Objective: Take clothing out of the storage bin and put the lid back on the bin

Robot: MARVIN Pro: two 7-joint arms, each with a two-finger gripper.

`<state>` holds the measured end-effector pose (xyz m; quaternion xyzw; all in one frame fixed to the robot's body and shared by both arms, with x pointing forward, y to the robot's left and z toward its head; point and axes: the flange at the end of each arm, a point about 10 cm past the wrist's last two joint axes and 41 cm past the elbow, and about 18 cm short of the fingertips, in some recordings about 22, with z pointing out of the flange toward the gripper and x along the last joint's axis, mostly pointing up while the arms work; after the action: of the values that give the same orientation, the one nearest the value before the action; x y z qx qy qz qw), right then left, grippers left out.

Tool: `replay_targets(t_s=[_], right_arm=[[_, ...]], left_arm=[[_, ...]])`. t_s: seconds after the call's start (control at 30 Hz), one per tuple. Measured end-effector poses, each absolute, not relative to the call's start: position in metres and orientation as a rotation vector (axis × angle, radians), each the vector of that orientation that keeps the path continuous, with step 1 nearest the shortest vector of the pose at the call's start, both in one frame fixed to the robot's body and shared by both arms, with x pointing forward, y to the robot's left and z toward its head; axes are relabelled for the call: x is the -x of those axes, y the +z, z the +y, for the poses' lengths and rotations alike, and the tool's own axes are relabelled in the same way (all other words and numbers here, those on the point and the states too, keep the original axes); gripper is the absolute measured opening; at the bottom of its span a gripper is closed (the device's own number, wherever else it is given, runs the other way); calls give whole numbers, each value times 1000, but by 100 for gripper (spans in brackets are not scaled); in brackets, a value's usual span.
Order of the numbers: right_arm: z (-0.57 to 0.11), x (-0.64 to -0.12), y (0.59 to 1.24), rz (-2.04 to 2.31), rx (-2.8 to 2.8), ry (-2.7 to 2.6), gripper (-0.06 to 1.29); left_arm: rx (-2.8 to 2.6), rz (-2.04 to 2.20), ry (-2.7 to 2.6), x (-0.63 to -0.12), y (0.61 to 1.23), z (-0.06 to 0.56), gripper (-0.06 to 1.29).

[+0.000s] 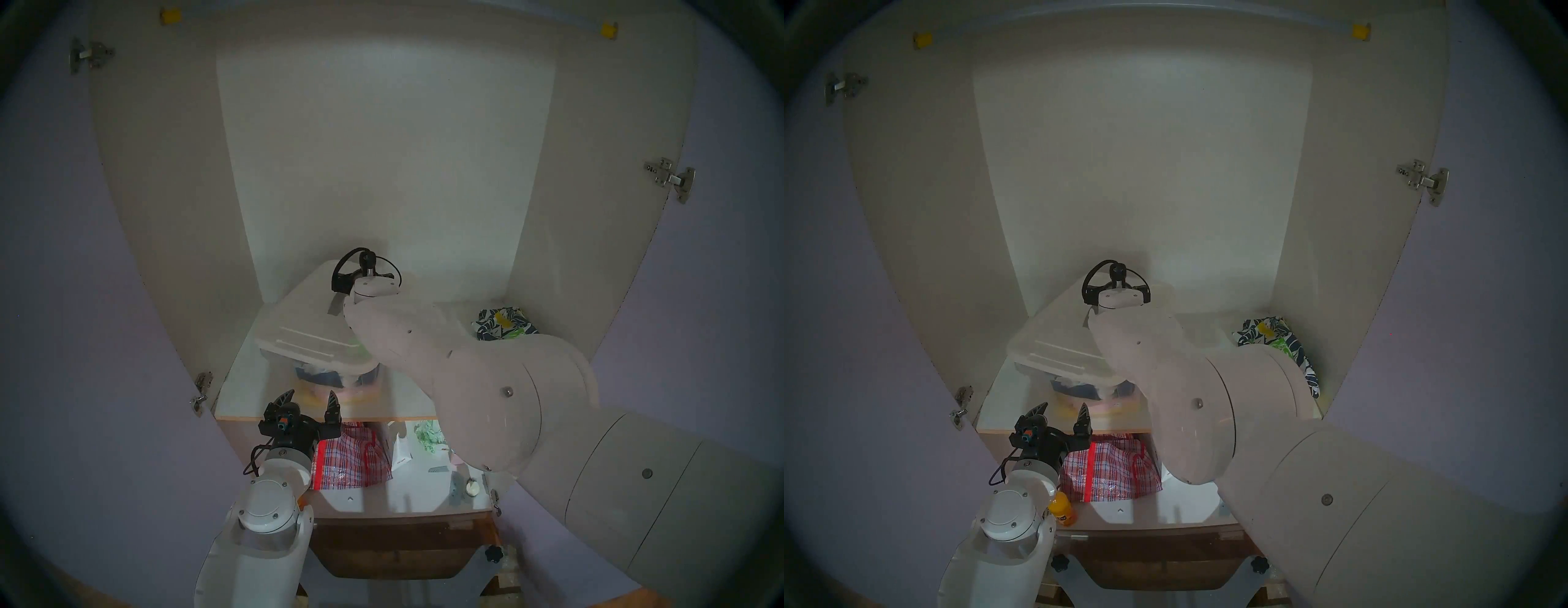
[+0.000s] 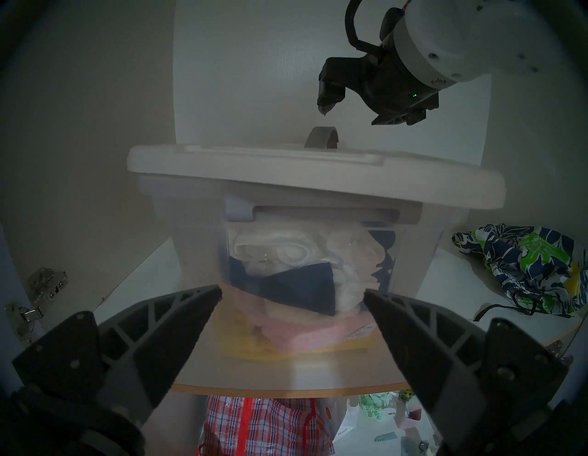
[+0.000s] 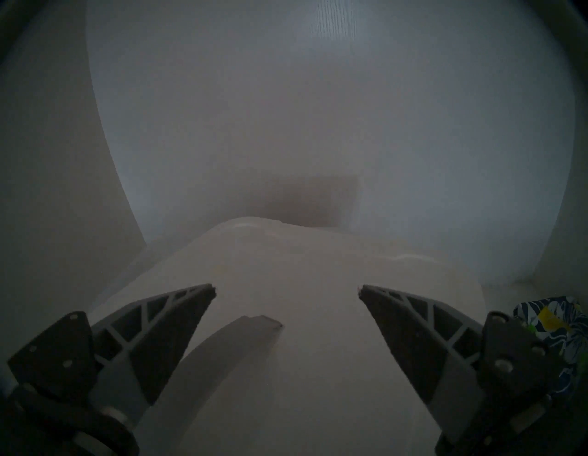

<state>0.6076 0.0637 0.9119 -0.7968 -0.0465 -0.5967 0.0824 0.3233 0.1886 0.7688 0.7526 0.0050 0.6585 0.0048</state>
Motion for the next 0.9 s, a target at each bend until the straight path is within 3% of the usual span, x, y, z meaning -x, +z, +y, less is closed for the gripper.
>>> replay_targets(t_s=[0.9], right_arm=[[80, -594, 893, -376, 2441, -1724, 124]], left_arm=[[-2365, 21, 2057, -324, 766, 188, 122]])
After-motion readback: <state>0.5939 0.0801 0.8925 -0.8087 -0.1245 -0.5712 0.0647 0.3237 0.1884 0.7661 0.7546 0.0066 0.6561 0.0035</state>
